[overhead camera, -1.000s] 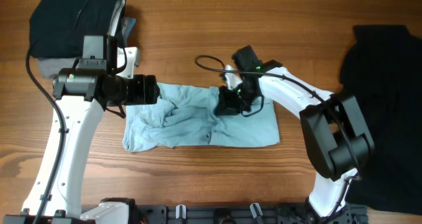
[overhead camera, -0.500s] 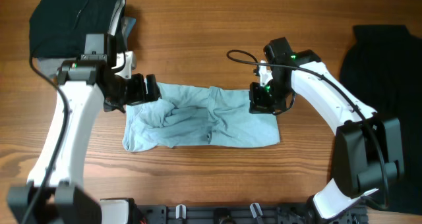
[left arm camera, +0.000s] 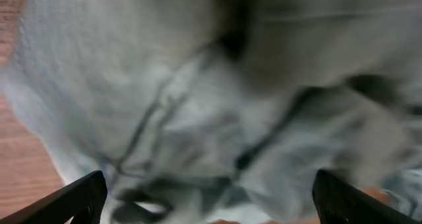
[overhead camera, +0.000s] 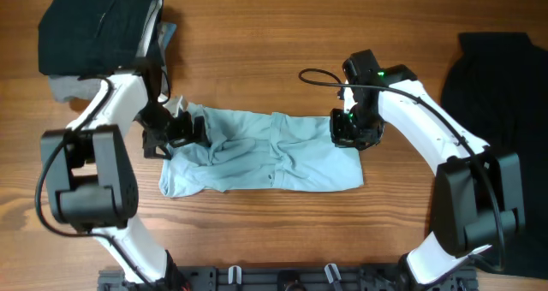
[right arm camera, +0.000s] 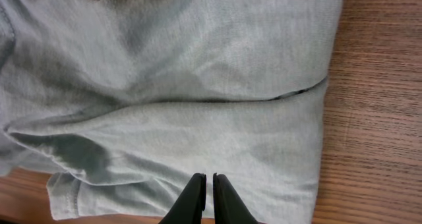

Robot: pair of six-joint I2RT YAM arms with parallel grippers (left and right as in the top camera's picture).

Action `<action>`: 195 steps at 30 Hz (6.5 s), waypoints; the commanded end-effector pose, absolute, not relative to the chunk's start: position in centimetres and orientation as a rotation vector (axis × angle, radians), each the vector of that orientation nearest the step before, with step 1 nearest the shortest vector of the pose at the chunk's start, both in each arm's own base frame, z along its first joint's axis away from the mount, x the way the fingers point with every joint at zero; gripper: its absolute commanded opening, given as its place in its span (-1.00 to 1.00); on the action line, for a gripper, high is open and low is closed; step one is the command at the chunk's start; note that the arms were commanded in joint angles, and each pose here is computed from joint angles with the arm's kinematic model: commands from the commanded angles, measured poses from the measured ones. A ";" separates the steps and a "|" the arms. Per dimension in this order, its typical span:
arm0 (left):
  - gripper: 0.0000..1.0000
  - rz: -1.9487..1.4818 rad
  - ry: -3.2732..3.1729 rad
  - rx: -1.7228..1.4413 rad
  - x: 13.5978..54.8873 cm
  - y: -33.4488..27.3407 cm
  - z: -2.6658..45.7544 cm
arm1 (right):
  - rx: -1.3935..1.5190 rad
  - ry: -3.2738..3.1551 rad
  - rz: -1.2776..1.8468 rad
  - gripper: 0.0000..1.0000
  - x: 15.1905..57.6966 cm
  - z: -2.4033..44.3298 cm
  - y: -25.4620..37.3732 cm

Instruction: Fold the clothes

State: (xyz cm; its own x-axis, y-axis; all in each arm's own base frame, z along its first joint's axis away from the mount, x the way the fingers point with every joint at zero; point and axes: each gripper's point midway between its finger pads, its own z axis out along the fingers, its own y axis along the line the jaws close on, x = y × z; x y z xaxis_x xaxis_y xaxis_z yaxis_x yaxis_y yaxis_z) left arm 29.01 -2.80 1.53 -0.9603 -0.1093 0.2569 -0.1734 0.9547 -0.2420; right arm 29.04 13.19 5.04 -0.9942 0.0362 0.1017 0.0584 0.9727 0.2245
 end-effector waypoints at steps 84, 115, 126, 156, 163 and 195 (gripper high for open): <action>-0.39 0.465 -3.114 -0.431 26.0 -28.5 9.4 | -0.349 -3.086 -0.235 -0.89 31.3 7.3 3.0; -0.08 0.361 -3.379 0.449 33.7 -5.7 21.7 | 0.860 -3.165 -0.426 -0.05 31.1 5.1 23.4; 0.10 0.367 -3.389 0.449 34.0 -5.7 21.8 | 0.639 -3.257 -0.376 -0.91 32.9 5.6 21.5; 0.17 0.457 -3.151 0.209 28.7 -11.4 14.2 | 0.100 -3.099 -0.362 -0.70 29.4 1.5 14.9; 0.72 0.611 -3.074 0.152 27.3 -13.9 11.7 | -0.158 -3.086 -0.298 -0.91 29.9 1.1 11.1; -0.80 0.964 -3.269 0.393 38.4 -13.3 2.7 | 0.420 -3.257 -0.862 -0.03 32.8 8.3 16.6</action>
State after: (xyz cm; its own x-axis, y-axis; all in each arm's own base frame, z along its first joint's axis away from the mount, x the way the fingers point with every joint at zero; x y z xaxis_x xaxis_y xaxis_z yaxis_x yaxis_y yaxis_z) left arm 35.21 -13.51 0.52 -0.9533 -0.2623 -0.1498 -0.1661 0.8692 -0.4657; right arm 32.81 15.51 8.66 -0.9512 -0.1319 -0.2791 -0.2479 0.8651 0.4361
